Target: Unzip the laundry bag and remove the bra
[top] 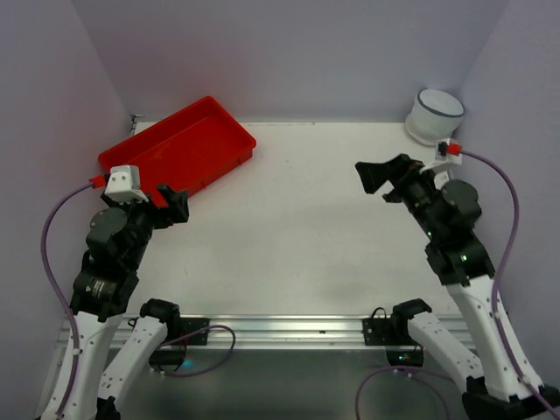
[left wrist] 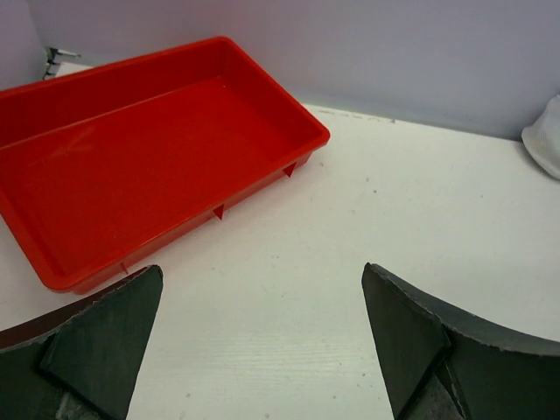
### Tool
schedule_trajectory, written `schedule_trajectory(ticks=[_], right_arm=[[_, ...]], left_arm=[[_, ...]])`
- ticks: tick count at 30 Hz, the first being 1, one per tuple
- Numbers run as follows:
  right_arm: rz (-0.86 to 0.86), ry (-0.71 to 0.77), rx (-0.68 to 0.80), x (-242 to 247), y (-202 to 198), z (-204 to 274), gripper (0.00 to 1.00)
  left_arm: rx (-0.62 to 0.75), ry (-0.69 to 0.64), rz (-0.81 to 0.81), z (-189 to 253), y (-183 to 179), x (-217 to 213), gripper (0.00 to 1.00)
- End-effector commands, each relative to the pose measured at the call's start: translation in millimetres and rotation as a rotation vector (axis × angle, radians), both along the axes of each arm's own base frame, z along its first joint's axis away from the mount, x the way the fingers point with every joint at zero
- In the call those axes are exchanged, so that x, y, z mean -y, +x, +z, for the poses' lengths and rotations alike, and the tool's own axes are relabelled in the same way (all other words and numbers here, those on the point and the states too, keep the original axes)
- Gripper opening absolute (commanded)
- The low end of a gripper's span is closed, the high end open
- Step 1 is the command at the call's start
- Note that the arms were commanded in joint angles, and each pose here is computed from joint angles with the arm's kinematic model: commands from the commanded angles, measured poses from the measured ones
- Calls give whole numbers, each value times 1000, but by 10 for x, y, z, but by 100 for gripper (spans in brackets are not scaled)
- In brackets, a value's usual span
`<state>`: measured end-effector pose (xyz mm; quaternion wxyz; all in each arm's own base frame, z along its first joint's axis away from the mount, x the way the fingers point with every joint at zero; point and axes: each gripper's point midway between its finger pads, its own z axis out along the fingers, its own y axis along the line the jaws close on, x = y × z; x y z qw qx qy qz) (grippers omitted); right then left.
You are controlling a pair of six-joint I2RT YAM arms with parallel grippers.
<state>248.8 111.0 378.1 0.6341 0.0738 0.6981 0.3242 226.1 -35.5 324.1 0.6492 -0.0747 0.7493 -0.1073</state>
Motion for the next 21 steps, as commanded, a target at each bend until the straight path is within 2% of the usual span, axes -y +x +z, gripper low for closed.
schedule_trajectory(ticks=[1, 3, 4, 6, 7, 8, 11, 15, 17, 18, 20, 21], right_arm=[[-50, 112, -45, -107, 582, -17, 99], [-148, 144, -46, -21, 897, 48, 99], [-250, 129, -93, 79, 1192, -139, 99], [-367, 151, -87, 225, 1486, -99, 99], [-442, 143, -147, 339, 1744, -346, 99], [-506, 199, -141, 460, 1894, -256, 99], [-614, 279, -204, 791, 2418, -469, 99], [-781, 337, -237, 1278, 2940, -734, 99], [-837, 380, -208, 1425, 3132, -673, 97], [-896, 370, -235, 1561, 3258, -913, 97], [-924, 424, -212, 1634, 3416, -878, 95], [-980, 436, -230, 1854, 3492, -1084, 95]], left_arm=[[39, -39, -68, 63, 164, 181, 100], [33, -35, -69, 31, 243, 202, 100], [27, -24, -67, -14, 272, 200, 100], [40, -16, -53, -12, 345, 186, 100], [36, -3, -48, -61, 374, 178, 100], [41, 3, -43, -72, 398, 170, 100], [79, 28, -31, -67, 457, 144, 100], [162, 51, -2, -4, 500, 86, 100], [181, 55, 25, -42, 494, 34, 100], [208, 53, 29, 2, 491, 26, 100], [224, 52, 39, -26, 463, 2, 100], [238, 50, 44, -13, 456, -11, 100]])
